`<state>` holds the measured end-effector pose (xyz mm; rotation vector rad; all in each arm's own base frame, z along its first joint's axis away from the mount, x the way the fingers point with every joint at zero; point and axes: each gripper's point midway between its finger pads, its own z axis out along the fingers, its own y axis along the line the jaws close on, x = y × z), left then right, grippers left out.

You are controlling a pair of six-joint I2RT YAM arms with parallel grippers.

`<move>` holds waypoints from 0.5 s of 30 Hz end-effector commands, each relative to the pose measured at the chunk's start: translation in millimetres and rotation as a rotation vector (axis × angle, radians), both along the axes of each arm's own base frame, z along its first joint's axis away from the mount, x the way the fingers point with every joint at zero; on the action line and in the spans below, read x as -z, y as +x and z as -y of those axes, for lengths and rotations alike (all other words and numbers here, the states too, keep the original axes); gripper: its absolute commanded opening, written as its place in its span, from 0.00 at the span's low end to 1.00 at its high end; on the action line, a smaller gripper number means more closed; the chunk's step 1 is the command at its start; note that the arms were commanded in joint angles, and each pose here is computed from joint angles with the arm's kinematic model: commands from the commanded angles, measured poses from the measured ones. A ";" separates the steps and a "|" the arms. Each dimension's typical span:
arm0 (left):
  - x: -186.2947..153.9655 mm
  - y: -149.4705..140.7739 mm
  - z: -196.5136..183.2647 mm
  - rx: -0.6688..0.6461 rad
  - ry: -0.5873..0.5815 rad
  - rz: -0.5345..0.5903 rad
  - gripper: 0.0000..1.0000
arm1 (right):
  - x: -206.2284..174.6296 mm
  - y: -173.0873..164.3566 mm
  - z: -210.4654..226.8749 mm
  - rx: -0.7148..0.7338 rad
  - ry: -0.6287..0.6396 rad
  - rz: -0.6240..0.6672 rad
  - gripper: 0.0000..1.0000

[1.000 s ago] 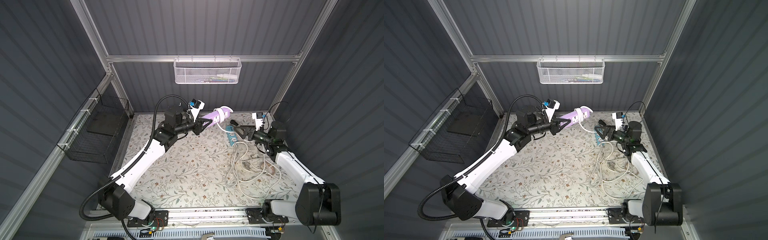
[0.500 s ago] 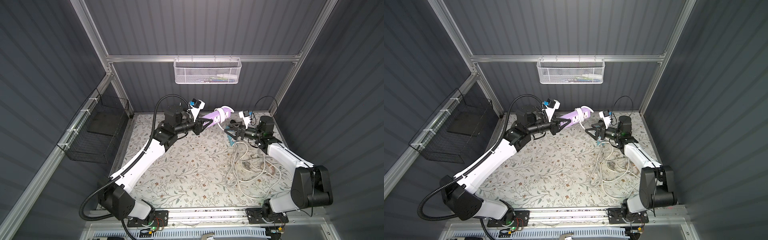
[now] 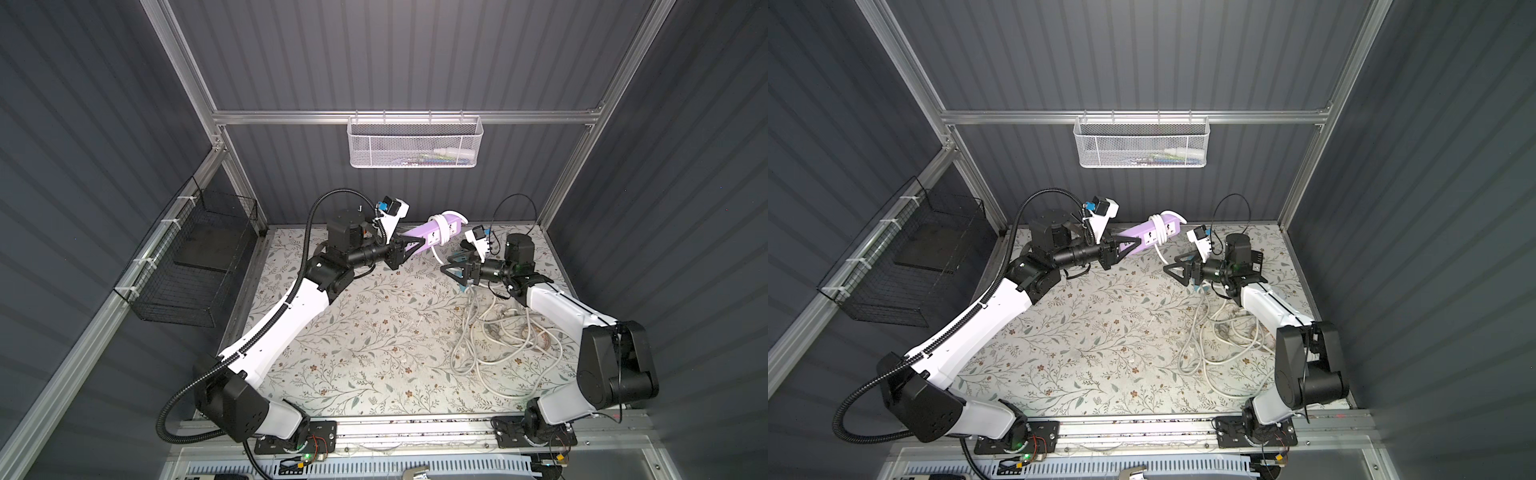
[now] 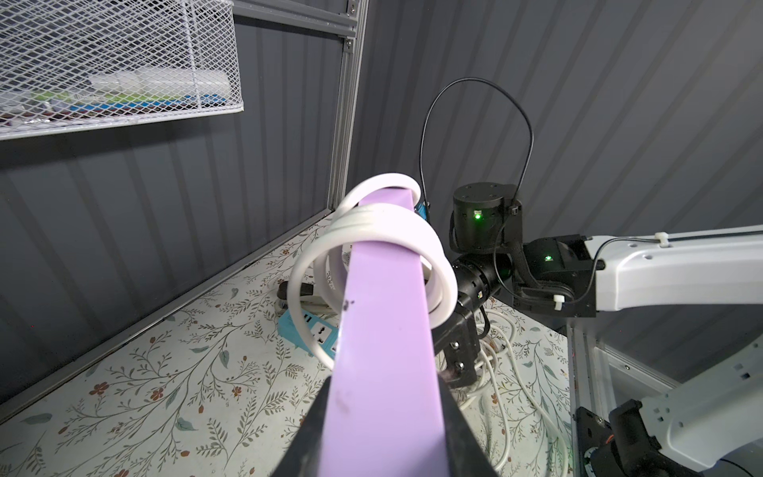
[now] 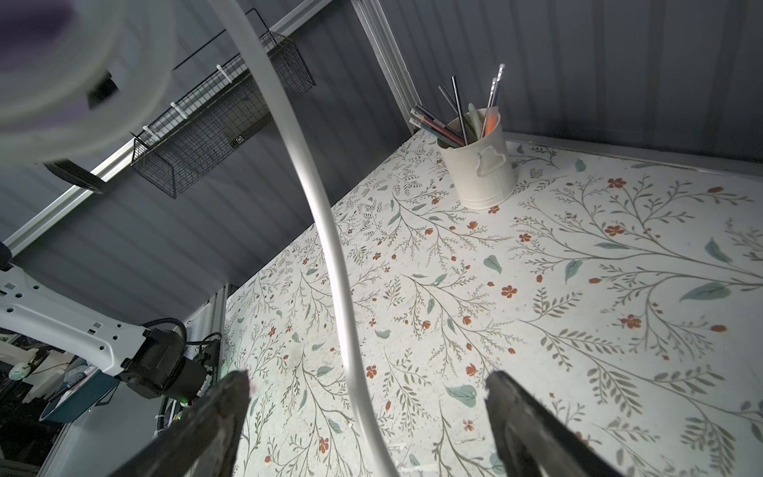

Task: Unwrap the cord wrapped around the power strip
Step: Unwrap the power cord from the power strip.

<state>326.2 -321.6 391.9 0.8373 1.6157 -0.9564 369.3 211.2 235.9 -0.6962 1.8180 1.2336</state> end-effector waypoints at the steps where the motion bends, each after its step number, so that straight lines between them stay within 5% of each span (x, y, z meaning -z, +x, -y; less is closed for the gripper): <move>1: -52.5 -13.6 -10.2 0.010 -0.088 0.109 0.00 | -0.3 1.4 -7.1 -0.023 -0.010 0.010 0.87; 7: -52.6 -12.9 -10.9 0.009 -0.092 0.107 0.00 | 9.0 0.0 -15.2 -0.044 -0.017 -0.017 0.61; 15: -51.9 -12.2 -10.9 0.007 -0.095 0.105 0.00 | 15.0 1.9 -16.8 -0.026 -0.018 -0.035 0.00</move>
